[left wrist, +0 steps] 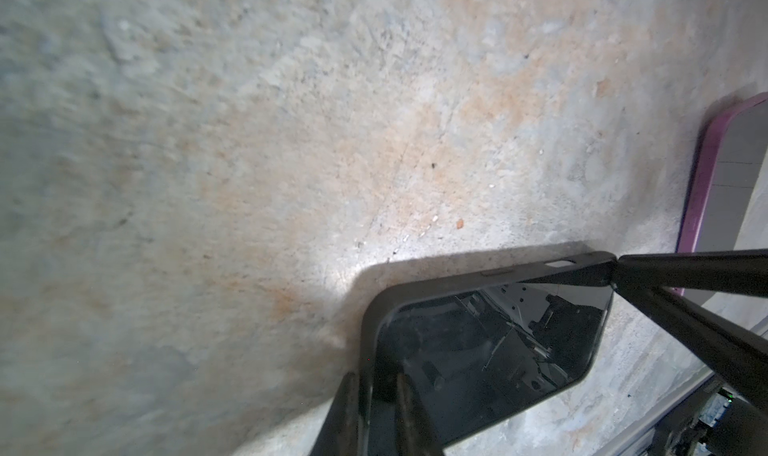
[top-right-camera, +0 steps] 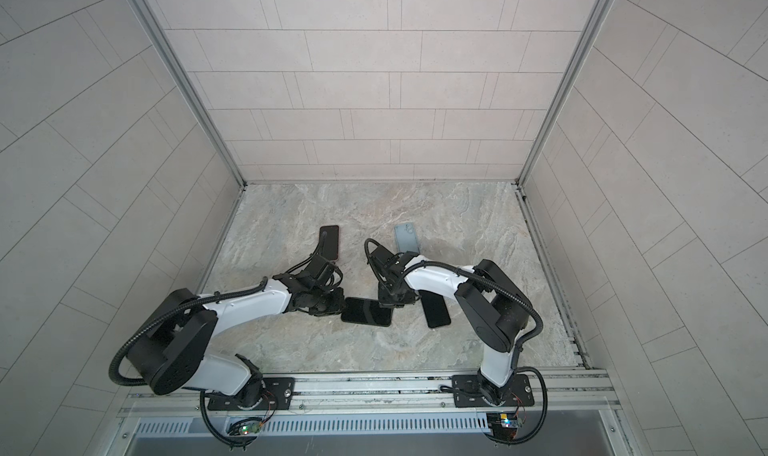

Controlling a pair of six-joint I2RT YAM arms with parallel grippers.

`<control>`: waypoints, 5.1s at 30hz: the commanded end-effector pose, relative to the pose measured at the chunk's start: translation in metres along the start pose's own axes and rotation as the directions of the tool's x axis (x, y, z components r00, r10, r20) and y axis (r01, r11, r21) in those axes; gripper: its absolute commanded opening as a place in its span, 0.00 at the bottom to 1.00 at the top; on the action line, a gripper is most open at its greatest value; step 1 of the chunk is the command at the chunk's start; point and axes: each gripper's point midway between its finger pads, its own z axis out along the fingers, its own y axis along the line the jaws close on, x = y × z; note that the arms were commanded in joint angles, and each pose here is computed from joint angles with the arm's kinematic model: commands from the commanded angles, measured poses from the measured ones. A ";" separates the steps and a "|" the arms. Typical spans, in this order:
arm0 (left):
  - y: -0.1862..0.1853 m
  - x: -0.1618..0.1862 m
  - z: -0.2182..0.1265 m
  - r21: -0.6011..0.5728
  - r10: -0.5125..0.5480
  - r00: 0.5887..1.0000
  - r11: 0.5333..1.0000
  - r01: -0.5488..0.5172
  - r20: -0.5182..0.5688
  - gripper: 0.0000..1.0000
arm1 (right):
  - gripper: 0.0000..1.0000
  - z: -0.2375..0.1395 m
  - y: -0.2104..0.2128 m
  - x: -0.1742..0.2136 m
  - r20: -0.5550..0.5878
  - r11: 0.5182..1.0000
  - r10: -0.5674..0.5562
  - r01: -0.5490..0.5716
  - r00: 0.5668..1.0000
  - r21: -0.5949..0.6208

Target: Put the phone into the phone case

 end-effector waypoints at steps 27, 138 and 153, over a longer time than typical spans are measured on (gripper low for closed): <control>-0.001 -0.001 -0.017 -0.051 0.053 0.999 0.997 -0.053 0.010 0.17 | 0.00 -0.063 0.022 -0.010 0.403 0.973 -0.171 0.218 0.899 -0.072; -0.010 -0.007 -0.301 -0.205 0.364 0.593 0.925 -0.320 0.718 0.30 | 0.98 -0.084 0.043 -0.032 0.334 0.898 -0.397 0.437 0.855 -0.052; 0.010 0.003 -0.313 -0.269 0.388 0.558 0.920 -0.286 0.733 0.33 | 0.97 -0.033 0.047 -0.033 0.175 0.936 -0.291 0.318 0.941 -0.154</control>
